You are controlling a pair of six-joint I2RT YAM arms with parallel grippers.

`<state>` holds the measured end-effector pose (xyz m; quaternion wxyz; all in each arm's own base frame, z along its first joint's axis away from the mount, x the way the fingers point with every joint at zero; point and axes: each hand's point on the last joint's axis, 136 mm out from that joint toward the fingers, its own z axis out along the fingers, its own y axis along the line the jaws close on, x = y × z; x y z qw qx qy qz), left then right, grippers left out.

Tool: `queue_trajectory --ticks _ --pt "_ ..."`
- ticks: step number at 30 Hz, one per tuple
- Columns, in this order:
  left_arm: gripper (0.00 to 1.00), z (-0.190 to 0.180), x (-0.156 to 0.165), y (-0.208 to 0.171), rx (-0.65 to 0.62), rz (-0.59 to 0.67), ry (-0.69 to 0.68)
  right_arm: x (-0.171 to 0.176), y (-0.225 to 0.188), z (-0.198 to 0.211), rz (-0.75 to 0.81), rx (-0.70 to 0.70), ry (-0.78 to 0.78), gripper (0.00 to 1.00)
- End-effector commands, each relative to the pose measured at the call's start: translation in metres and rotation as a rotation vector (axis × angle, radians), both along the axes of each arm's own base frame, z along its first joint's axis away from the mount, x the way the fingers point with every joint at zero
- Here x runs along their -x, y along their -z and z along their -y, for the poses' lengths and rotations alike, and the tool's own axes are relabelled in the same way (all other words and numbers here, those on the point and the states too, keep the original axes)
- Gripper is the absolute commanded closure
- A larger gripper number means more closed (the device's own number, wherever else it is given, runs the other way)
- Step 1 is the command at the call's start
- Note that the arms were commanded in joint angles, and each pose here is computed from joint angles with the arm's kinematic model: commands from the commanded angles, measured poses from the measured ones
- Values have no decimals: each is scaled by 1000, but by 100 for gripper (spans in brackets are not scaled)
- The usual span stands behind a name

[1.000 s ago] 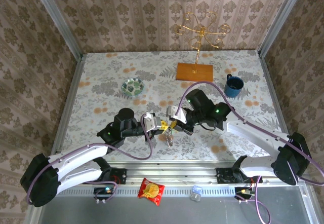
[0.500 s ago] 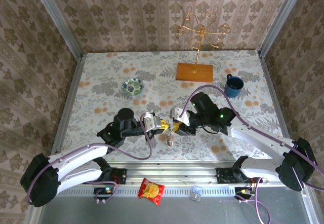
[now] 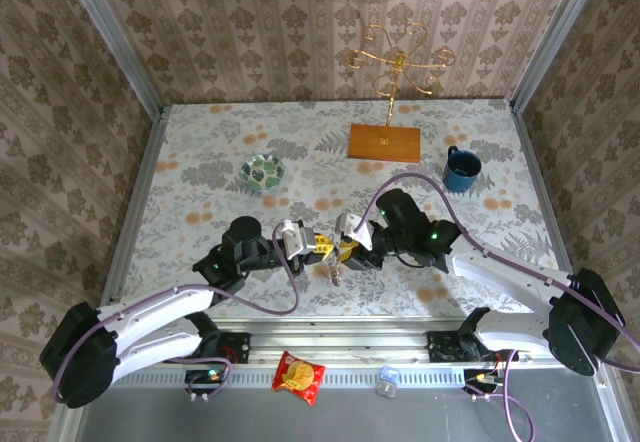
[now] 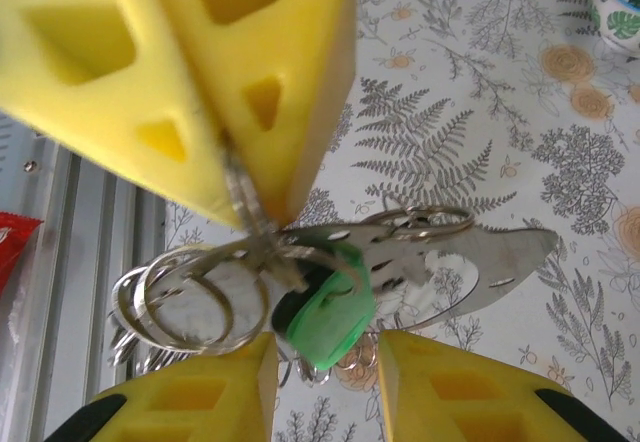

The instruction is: Put the keys on the keyring

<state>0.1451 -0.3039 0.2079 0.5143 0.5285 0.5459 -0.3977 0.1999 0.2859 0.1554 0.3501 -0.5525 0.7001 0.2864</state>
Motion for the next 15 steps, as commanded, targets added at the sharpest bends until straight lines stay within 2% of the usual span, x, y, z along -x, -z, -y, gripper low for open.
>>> queue_trajectory --ticks 1,8,15 --pt "100 2 2 -15 56 19 4 -7 0 -7 18 -35 22 66" --pt "100 1 2 -11 56 18 -1 -18 3 -12 65 -91 59 69" --pt "100 0 1 -11 56 24 -9 -20 4 -6 106 -82 81 85"
